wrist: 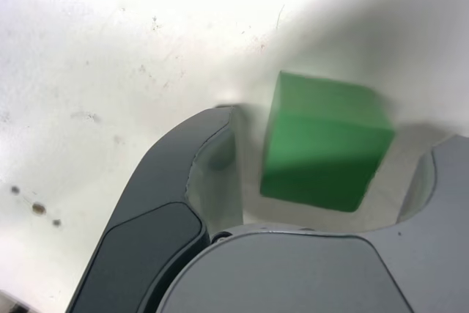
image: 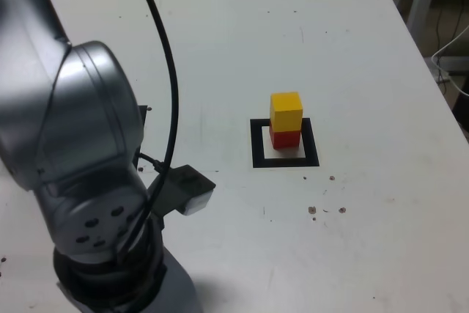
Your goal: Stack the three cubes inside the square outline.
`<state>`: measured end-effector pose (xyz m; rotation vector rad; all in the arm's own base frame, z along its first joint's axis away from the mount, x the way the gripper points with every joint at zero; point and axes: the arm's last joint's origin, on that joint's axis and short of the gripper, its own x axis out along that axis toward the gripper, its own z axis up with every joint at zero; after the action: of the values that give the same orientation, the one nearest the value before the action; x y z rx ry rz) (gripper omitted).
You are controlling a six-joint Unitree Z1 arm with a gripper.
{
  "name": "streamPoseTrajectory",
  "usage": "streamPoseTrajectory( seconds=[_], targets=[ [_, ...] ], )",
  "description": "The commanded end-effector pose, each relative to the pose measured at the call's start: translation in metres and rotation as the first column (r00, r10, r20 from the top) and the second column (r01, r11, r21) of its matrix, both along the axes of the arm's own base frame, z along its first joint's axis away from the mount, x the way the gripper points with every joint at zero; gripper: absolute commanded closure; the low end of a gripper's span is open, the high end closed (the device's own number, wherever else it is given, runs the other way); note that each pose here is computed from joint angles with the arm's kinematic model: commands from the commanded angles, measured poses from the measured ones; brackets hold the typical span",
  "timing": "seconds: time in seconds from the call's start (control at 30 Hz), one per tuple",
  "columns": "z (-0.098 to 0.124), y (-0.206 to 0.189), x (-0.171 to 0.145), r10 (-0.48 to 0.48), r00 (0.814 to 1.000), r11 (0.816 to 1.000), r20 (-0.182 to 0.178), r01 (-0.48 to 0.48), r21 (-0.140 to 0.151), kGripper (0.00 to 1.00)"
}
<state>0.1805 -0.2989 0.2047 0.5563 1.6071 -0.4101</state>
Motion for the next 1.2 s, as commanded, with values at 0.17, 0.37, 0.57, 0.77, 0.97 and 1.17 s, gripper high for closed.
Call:
streamPoseTrajectory(
  seconds=[0.17, 0.37, 0.57, 0.77, 0.97, 1.17],
  targets=[
    [-0.005, 0.007, 0.003, 0.003, 1.0, 1.0, -0.001, -0.003, 0.018, 0.25],
    [-0.006, 0.008, 0.003, 0.009, 1.0, 1.0, -0.006, -0.009, 0.025, 0.48],
    [-0.001, 0.005, 0.005, 0.005, 1.0, 1.0, 0.018, -0.005, 0.009, 0.64],
    [0.004, 0.003, 0.007, -0.006, 1.0, 1.0, 0.028, 0.006, -0.008, 0.69],
    [0.006, 0.002, 0.007, -0.006, 0.999, 1.0, 0.036, 0.007, -0.018, 0.74],
    [0.009, 0.002, 0.007, -0.006, 0.999, 1.0, 0.044, 0.007, -0.031, 0.77]
  ],
)
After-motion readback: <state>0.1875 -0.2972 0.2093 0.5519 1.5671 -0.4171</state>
